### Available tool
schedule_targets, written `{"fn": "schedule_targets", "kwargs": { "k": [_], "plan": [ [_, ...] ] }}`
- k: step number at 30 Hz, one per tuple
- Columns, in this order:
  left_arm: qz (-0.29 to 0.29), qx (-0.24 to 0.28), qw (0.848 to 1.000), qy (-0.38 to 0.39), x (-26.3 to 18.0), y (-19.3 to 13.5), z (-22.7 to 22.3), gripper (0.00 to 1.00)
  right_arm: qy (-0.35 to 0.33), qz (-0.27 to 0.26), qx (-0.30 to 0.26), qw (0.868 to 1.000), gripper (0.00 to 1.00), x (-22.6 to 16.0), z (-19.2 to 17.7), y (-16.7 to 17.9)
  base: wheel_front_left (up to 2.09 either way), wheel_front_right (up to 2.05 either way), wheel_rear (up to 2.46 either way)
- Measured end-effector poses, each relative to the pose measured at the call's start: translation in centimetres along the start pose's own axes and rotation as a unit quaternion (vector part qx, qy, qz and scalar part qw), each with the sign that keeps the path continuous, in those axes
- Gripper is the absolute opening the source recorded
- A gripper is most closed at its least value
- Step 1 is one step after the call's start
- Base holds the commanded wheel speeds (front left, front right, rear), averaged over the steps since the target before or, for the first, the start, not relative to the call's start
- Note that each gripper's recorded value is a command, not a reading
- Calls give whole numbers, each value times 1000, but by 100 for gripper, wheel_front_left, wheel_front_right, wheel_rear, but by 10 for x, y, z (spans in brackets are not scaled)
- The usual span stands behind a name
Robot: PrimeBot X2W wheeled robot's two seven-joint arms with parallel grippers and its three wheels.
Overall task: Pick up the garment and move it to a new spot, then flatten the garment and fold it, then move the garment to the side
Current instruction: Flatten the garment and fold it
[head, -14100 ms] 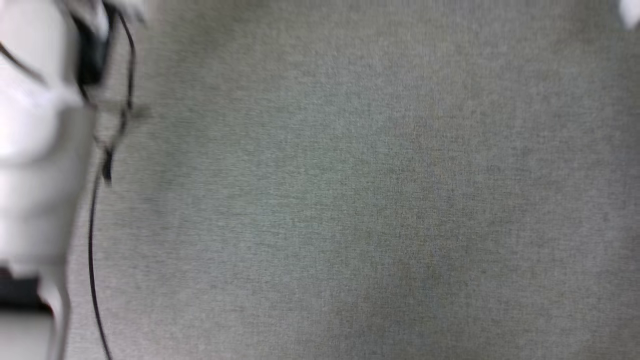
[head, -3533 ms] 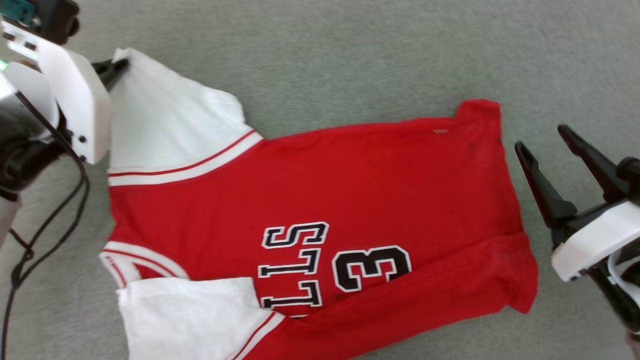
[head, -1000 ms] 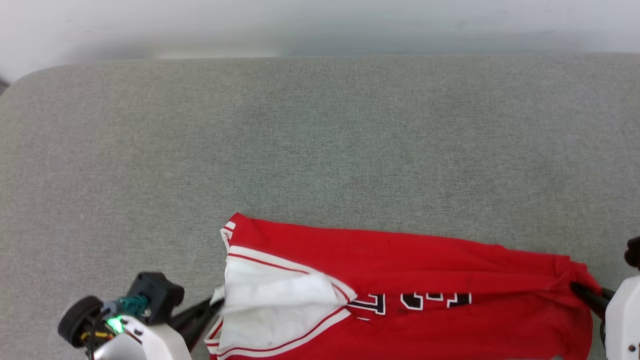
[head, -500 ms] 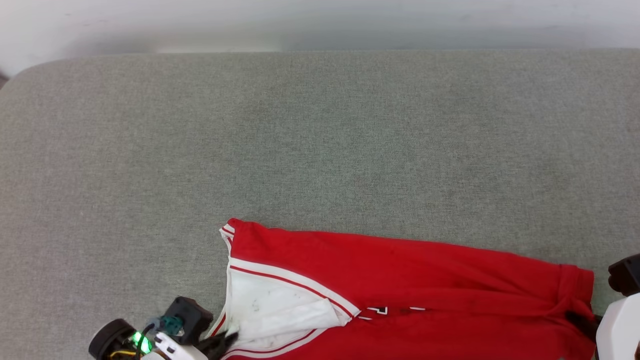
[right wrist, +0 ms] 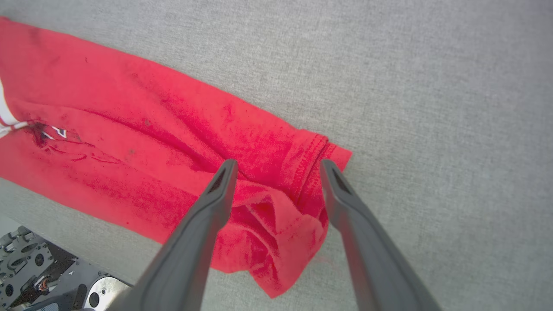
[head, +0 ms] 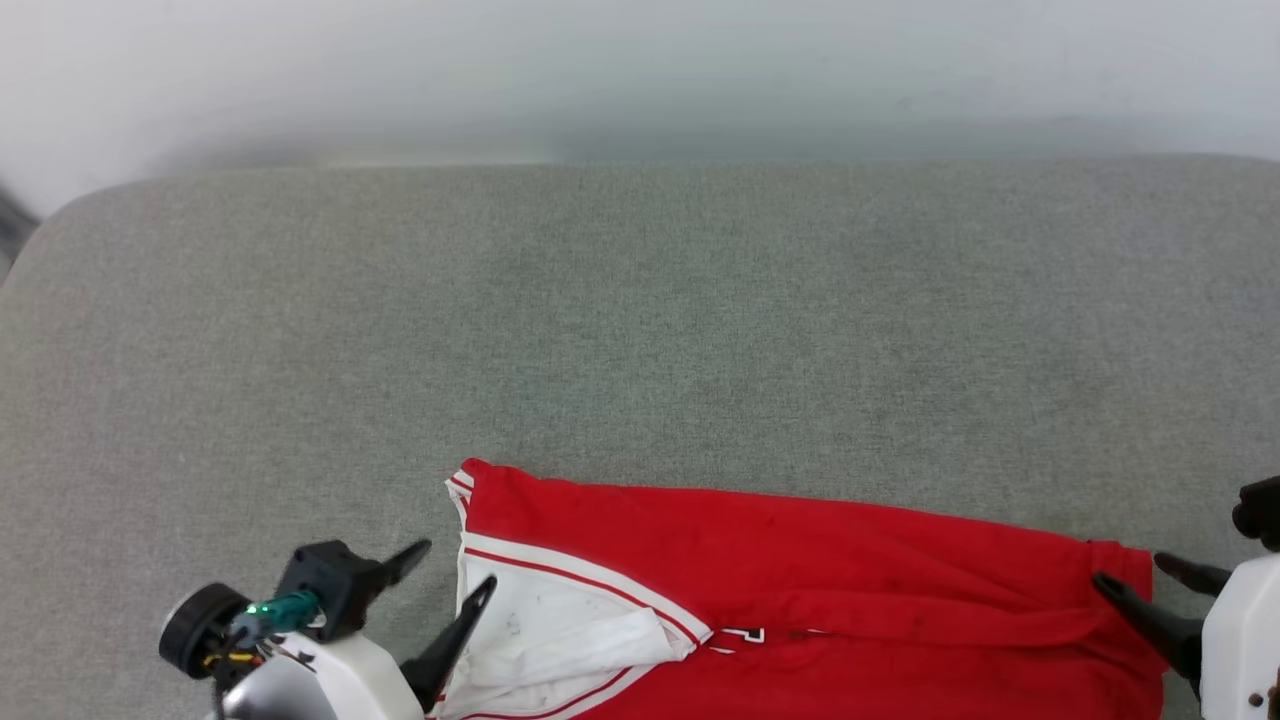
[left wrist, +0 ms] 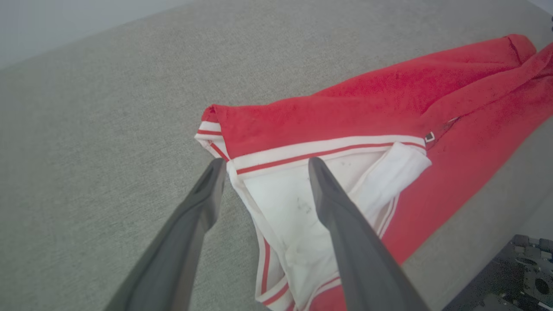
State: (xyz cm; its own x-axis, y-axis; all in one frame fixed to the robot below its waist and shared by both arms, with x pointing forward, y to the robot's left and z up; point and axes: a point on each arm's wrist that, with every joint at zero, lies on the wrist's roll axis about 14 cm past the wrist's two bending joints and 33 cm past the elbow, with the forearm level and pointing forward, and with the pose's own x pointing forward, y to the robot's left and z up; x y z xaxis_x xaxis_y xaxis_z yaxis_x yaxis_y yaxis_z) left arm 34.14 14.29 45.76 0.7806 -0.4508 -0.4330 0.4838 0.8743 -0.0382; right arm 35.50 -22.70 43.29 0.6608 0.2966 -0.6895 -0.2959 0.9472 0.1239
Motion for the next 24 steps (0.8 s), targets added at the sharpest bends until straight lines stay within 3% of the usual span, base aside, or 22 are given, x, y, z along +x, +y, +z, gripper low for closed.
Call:
{"fn": "schedule_targets", "kwargs": {
  "k": [3,7,11,15,17,21,24],
  "plan": [
    [32,0,996,-84,-4,11,37,100,-38,-2,8,999,100,-9,19,1,0,0,0],
    [84,-15,975,-204,-15,29,79,100,-67,-19,24,997,100,-15,30,-3,0,0,0],
    [144,-23,957,-249,-25,49,90,100,-67,-40,50,996,100,-15,24,-7,0,0,0],
    [207,-28,916,-343,-48,65,132,100,-48,-66,103,991,100,-11,6,-15,0,0,0],
    [237,-29,902,-359,-59,73,133,100,-32,-75,126,989,100,-9,-6,-17,0,0,0],
    [256,-17,895,-366,-69,78,126,100,-10,-89,153,984,100,-3,-21,-19,0,0,0],
    [257,-6,899,-356,-69,80,116,100,10,-99,169,981,100,2,-33,-21,0,0,0]
  ]
}}
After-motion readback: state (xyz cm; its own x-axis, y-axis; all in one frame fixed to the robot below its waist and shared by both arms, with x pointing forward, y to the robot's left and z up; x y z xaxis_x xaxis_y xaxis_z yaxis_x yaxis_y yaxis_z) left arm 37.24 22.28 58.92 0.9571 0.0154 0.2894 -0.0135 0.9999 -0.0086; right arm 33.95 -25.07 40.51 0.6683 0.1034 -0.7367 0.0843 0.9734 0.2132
